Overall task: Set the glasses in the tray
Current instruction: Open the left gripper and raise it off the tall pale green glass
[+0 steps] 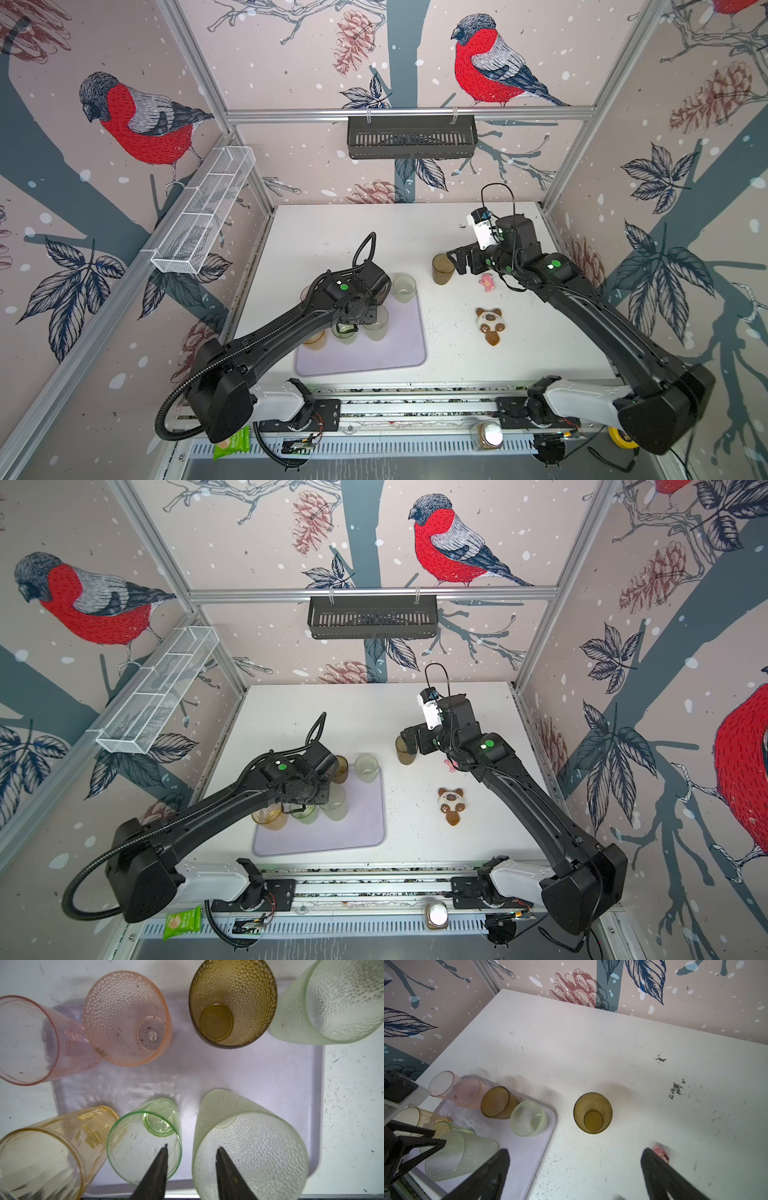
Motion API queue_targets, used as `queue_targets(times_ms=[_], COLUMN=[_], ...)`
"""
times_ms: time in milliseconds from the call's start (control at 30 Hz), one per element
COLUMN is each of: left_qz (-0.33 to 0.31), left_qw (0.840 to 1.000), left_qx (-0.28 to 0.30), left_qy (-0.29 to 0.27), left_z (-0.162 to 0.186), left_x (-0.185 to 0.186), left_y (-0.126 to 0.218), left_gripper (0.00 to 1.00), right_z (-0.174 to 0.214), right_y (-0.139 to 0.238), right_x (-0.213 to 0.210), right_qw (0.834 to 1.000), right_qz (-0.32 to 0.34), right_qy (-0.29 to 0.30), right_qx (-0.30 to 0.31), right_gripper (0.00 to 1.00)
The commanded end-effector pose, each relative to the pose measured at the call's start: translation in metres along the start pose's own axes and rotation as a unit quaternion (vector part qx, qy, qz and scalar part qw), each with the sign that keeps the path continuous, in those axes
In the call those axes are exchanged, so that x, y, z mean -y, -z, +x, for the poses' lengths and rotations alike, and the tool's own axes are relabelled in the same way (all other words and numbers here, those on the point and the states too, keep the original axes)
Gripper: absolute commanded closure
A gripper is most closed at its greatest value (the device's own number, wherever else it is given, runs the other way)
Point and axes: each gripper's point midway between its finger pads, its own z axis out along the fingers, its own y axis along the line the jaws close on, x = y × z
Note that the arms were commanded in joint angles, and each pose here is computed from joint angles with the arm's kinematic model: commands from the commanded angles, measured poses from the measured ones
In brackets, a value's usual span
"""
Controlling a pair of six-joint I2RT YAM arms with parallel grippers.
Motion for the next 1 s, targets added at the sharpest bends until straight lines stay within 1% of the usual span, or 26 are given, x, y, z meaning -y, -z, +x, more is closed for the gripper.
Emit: queue_targets(times_ms=[0,233,267,400,567,767,967], left_qz=[-0.009,0.013,0.017,0.032,0.053,0.074,0.086], left_qw=[1.000,0.999,0.998,0.996,0.995,0.992,0.986], left_qx=[0.015,0.050,0.058,0.076,0.089,0.106,0.139], left_qy=[0.007,0.016,0.018,0.018,0.013,0.003,-0.008], left_z=[-0.007,-0.032,-0.037,-0.051,-0.062,-0.070,-0.084], left_x=[-0.004,0.008,0.010,0.019,0.030,0.039,0.043], left_y=[0.011,0.034,0.038,0.050,0.059,0.064,0.076], left_gripper=[0.59,0.57,0.57,0.55,0.52,0.52,0.51], right_z=[-0.005,-0.010,-0.007,-0.006,-0.008,-0.009,-0.008], right_y=[0.000,0.003,-0.004,-0.008,-0.011,-0.020,-0.029], right_x=[0.000,0.001,0.004,0.007,0.009,0.013,0.018], right_qw=[1.000,1.000,1.000,1.000,0.999,0.998,0.996], right_qz=[0.003,0.007,0.012,0.020,0.027,0.041,0.053], right_qy=[0.000,0.000,-0.002,-0.008,-0.019,-0.026,-0.033], right_qx=[0.004,0.004,-0.009,-0.020,-0.028,-0.049,-0.069], right_gripper=[0.00,0.00,0.00,0.00,0.00,0.00,0.00])
